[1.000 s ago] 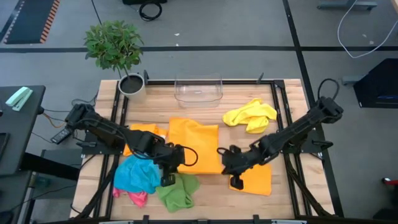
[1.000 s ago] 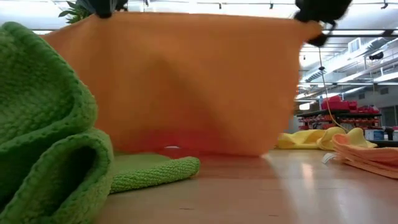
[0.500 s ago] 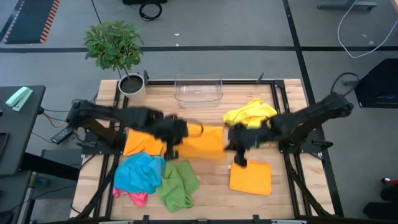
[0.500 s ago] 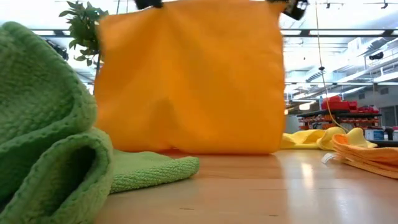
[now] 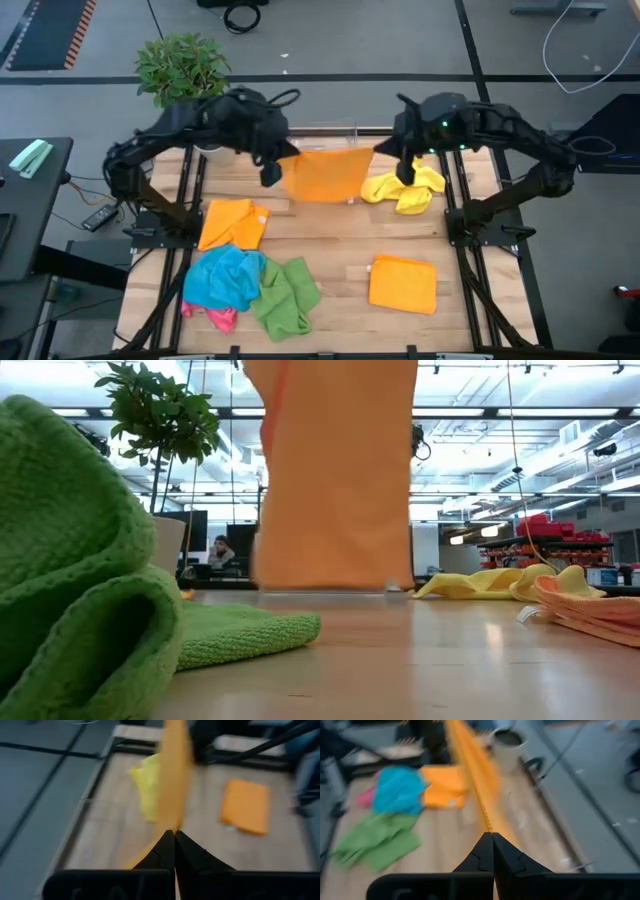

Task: Fold microfiber towels
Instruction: Fold the middle orange towel on the table

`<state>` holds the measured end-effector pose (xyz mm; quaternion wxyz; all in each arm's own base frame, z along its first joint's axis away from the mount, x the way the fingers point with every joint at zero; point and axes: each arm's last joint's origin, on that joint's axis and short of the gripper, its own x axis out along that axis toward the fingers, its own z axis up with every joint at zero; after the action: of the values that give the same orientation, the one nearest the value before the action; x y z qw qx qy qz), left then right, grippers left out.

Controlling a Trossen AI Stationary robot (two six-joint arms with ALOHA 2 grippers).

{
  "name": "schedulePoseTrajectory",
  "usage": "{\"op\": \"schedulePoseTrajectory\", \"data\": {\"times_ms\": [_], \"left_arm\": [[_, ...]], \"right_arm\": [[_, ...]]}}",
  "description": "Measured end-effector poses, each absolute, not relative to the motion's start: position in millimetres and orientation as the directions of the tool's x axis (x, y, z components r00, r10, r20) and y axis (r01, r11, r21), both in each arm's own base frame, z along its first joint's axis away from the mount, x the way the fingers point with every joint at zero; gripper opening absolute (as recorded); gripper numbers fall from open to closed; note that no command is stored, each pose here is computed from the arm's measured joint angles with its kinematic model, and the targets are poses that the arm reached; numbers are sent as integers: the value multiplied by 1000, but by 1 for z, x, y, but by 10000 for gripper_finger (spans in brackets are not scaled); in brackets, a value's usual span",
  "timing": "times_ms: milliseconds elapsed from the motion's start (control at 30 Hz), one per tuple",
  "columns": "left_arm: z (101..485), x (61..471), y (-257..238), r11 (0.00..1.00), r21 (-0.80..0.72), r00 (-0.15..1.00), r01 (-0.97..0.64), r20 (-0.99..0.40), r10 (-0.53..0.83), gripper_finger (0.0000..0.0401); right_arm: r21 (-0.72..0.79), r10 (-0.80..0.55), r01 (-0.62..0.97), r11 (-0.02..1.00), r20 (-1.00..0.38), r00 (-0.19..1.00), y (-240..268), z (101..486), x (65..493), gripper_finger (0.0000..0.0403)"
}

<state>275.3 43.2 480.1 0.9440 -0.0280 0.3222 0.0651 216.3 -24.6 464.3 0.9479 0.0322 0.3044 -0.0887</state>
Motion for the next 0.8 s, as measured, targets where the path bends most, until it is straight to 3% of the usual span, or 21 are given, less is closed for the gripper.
{"op": "schedulePoseTrajectory", "data": {"times_ms": [167, 333, 467, 567, 667, 800], "left_arm": [[451, 280, -3, 988, -128, 662, -89, -749, -38, 4], [355, 299, -68, 970, -212, 468, -120, -874, -133, 8], [272, 306, -108, 927, -330, 497, -177, -843, -205, 4], [239, 306, -115, 864, -456, 539, -215, -793, -284, 5], [224, 304, -114, 814, -521, 529, -257, -781, -332, 24], [219, 299, -115, 820, -514, 485, -253, -800, -352, 76]], "right_arm": [[63, -7, 74, 995, -715, 699, 22, 429, 235, 1], [137, 69, 72, 988, -806, 587, 86, 337, 255, 1], [296, 167, 146, 944, -810, 563, 123, 256, 252, 1], [428, 244, 207, 880, -780, 576, 136, 218, 247, 1], [481, 269, 249, 841, -771, 578, 140, 204, 244, 1], [485, 295, 239, 841, -782, 549, 140, 204, 242, 1]]}}
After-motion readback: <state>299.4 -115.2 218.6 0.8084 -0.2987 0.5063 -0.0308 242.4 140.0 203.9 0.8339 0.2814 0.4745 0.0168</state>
